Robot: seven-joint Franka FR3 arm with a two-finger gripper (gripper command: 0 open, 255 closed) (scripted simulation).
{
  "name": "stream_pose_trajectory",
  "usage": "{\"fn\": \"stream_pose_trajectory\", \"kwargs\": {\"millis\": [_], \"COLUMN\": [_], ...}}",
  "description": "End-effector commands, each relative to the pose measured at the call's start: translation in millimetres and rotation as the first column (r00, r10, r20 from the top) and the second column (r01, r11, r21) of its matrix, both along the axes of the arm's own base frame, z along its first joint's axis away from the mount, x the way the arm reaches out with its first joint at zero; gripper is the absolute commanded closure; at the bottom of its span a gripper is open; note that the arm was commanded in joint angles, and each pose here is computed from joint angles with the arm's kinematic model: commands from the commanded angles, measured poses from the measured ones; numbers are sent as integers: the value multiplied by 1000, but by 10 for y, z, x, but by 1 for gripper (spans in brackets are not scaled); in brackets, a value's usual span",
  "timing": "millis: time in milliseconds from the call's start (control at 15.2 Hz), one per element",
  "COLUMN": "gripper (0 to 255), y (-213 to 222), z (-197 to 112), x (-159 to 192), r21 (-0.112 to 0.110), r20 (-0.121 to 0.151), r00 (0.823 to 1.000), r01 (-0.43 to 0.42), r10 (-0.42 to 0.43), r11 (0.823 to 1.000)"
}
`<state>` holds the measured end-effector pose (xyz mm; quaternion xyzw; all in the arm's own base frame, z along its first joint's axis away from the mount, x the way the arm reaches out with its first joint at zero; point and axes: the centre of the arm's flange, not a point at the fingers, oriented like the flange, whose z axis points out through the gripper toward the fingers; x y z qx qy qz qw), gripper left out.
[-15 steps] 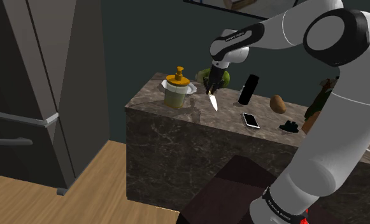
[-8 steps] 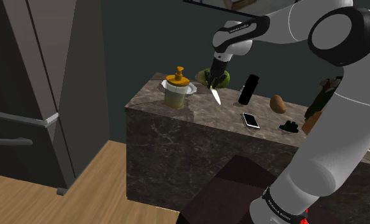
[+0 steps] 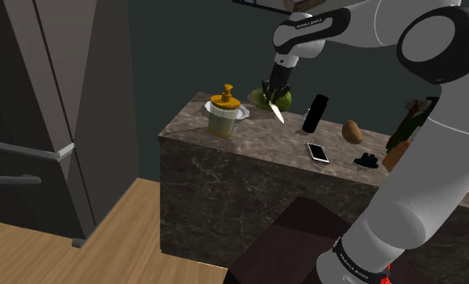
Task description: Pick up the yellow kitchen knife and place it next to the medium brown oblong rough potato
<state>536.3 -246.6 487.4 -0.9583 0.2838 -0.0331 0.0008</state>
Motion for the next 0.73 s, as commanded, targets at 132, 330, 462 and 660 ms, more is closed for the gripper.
{"fn": "stream_pose_trajectory", "kwargs": {"millis": [132,330,462,660], "gripper": [255,255,255,255], "y": [-4,-175,-345,-600], "z": [218,218,219,220], "x": [-1,-202,-404,-706], "r21": [0,0,0,0], "r20": [0,0,0,0], "r00": [1000,1000,1000,1000], "r01": [0,0,0,0], "r10": [0,0,0,0], "r11": [1000,1000,1000,1000]}}
